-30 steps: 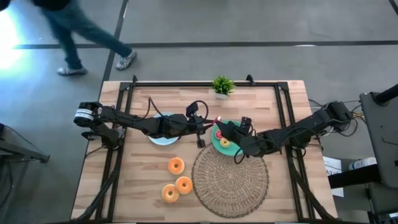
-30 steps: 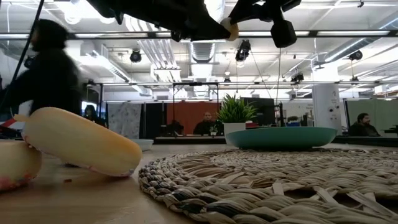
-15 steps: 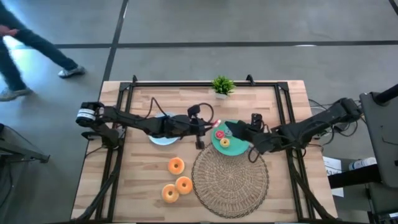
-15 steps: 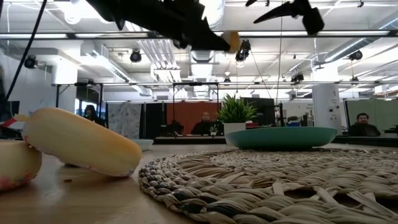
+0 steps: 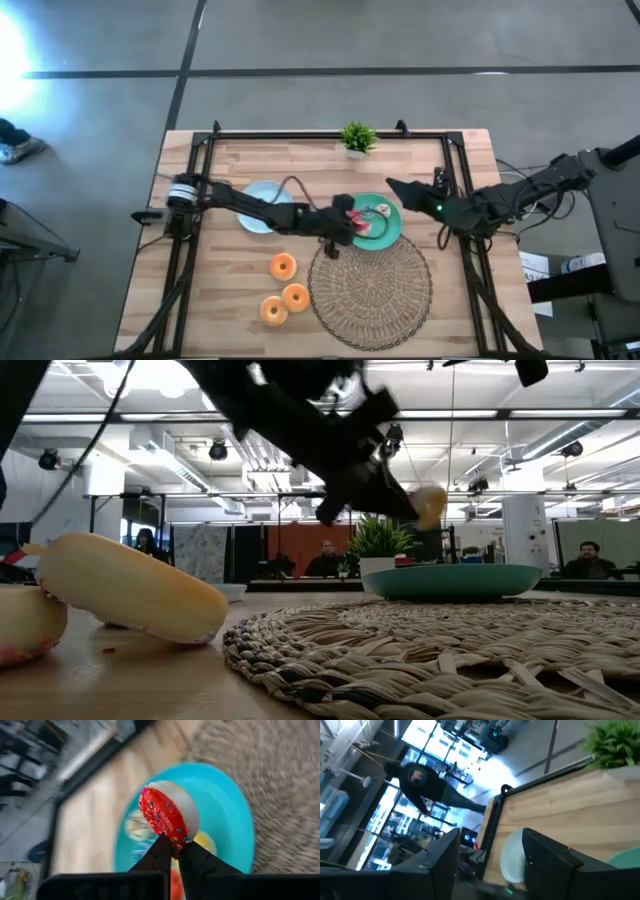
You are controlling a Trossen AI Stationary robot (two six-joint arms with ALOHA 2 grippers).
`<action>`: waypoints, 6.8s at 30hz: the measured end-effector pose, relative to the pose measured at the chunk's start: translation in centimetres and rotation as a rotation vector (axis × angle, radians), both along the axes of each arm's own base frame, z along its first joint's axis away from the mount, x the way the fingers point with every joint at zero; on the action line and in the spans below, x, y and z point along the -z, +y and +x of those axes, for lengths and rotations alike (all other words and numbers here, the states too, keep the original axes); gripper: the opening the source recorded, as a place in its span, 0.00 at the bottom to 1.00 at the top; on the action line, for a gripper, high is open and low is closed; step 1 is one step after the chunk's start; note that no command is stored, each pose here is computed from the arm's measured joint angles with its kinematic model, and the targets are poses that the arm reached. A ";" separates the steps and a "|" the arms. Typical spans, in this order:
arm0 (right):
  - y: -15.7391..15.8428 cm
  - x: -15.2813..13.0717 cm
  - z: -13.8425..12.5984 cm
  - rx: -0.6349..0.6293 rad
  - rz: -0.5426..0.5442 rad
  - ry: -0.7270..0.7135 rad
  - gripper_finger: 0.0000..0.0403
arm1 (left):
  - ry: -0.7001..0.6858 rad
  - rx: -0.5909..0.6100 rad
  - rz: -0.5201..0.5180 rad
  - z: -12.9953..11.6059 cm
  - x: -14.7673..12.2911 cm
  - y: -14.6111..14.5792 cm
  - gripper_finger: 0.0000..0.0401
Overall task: Pick & Place donuts
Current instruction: Put the small red donut on the green plate
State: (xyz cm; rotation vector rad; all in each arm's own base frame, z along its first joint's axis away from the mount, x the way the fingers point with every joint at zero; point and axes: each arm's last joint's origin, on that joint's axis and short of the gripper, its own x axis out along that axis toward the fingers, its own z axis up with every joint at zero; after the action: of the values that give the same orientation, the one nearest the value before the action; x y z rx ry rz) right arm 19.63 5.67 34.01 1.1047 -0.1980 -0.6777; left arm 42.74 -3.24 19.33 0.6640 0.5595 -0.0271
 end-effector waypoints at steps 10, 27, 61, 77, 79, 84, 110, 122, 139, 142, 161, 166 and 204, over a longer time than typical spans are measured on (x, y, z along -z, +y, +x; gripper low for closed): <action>-0.3 -0.6 -0.8 0.009 -0.027 -0.009 0.51 | 0.199 0.009 0.054 4.5 1.5 -0.2 0.00; -0.6 -1.5 -2.2 0.013 -0.069 -0.017 0.51 | 0.194 0.085 0.043 5.5 1.6 -0.4 0.11; -0.5 -1.1 -2.1 -0.011 -0.046 0.003 0.51 | 0.196 0.148 -0.561 4.3 -1.4 -1.0 0.16; -0.6 -1.0 -2.2 -0.009 -0.049 0.017 0.51 | 0.152 0.062 -0.578 5.9 1.5 0.3 0.10; -0.6 -0.9 -2.2 -0.009 -0.050 0.019 0.51 | 0.136 0.023 -0.539 5.9 1.6 0.6 0.10; -0.6 -0.8 -2.2 -0.007 -0.052 0.029 0.51 | 0.114 -0.015 -0.546 6.1 1.4 1.6 0.10; -0.6 -0.8 -2.2 -0.005 -0.045 0.024 0.51 | 0.209 0.023 -0.667 5.6 2.0 1.6 0.10; -0.6 -0.8 -2.2 -0.008 -0.054 0.034 0.51 | 0.276 0.059 -0.688 4.7 0.9 1.0 0.10; -0.6 -0.6 -2.3 -0.009 -0.059 0.050 0.51 | 0.219 0.019 -0.588 4.5 -0.4 1.3 0.10; -0.6 -0.6 -2.3 -0.009 -0.060 0.050 0.51 | 0.239 0.014 -0.586 4.6 0.5 1.3 0.10; -0.6 -0.6 -2.3 -0.008 -0.054 0.046 0.51 | 0.116 0.017 -0.587 5.5 0.5 1.6 0.10; -0.4 -0.2 -2.5 -0.025 -0.073 0.092 0.51 | 0.181 -0.061 -0.565 4.7 0.4 2.9 0.10; 3.8 11.3 4.2 -0.438 0.242 0.853 0.47 | 0.053 -0.169 -0.871 -6.4 2.2 3.0 0.10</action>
State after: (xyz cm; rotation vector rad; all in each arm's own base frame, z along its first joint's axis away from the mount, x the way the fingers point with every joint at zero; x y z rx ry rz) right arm 23.84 9.44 22.74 0.9525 0.8511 -0.7269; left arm 36.29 -0.20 17.18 -0.2323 0.5877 -0.1229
